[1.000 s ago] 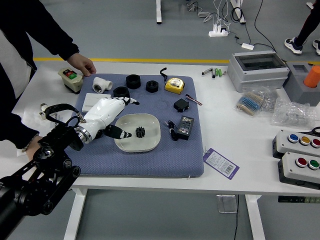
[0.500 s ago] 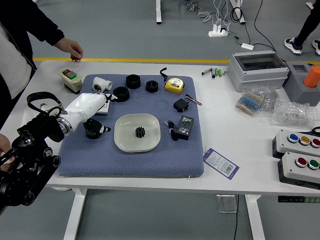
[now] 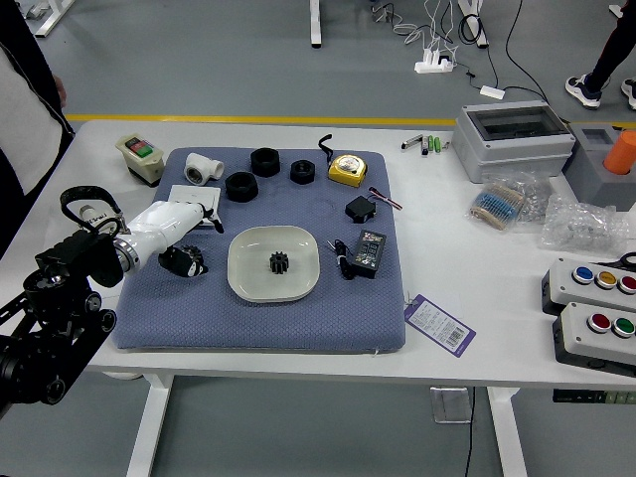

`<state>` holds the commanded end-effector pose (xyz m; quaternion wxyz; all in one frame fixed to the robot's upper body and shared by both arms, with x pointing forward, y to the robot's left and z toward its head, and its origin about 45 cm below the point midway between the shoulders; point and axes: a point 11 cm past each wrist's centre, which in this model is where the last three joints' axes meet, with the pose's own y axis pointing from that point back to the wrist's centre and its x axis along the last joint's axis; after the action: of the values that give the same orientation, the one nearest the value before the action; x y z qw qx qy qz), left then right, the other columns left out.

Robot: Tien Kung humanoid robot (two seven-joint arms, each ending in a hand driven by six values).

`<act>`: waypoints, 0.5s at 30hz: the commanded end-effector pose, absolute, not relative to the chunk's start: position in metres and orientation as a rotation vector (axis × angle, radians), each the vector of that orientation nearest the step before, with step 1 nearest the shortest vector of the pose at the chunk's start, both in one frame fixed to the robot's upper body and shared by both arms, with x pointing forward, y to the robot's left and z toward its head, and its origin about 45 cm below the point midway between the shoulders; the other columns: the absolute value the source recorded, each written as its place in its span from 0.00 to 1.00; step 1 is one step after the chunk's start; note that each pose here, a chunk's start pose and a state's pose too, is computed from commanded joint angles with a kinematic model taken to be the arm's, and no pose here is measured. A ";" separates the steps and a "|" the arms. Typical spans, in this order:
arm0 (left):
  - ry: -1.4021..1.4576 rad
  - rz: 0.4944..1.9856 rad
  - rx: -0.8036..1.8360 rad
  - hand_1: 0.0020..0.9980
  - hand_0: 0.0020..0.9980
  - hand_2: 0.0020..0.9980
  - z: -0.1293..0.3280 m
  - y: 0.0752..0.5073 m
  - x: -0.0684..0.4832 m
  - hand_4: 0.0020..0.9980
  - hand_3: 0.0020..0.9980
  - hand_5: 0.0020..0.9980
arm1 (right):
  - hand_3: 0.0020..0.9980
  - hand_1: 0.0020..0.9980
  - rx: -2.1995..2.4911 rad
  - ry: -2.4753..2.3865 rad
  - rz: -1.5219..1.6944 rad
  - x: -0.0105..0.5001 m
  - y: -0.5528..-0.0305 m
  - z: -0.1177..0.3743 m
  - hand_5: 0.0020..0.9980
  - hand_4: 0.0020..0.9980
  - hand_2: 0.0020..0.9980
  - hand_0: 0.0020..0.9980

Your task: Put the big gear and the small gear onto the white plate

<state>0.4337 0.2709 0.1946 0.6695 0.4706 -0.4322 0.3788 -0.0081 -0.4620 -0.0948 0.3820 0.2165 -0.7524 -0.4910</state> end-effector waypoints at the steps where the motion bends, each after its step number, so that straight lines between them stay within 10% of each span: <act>1: -0.971 0.853 1.067 0.72 0.60 0.78 0.194 0.272 0.434 0.89 0.67 0.00 | 0.60 0.73 0.552 -1.920 -1.253 -0.008 -0.462 -0.095 0.70 0.84 0.78 0.70; 15: -0.922 0.847 1.136 0.68 0.58 0.73 0.188 0.284 0.436 0.85 0.64 0.00 | 0.60 0.73 0.551 -1.922 -1.253 -0.007 -0.462 -0.095 0.70 0.84 0.78 0.70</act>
<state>0.4356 0.2839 0.1876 0.6637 0.5026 -0.4079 0.3747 -0.0070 -0.4621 -0.0947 0.3810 0.2160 -0.7531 -0.4910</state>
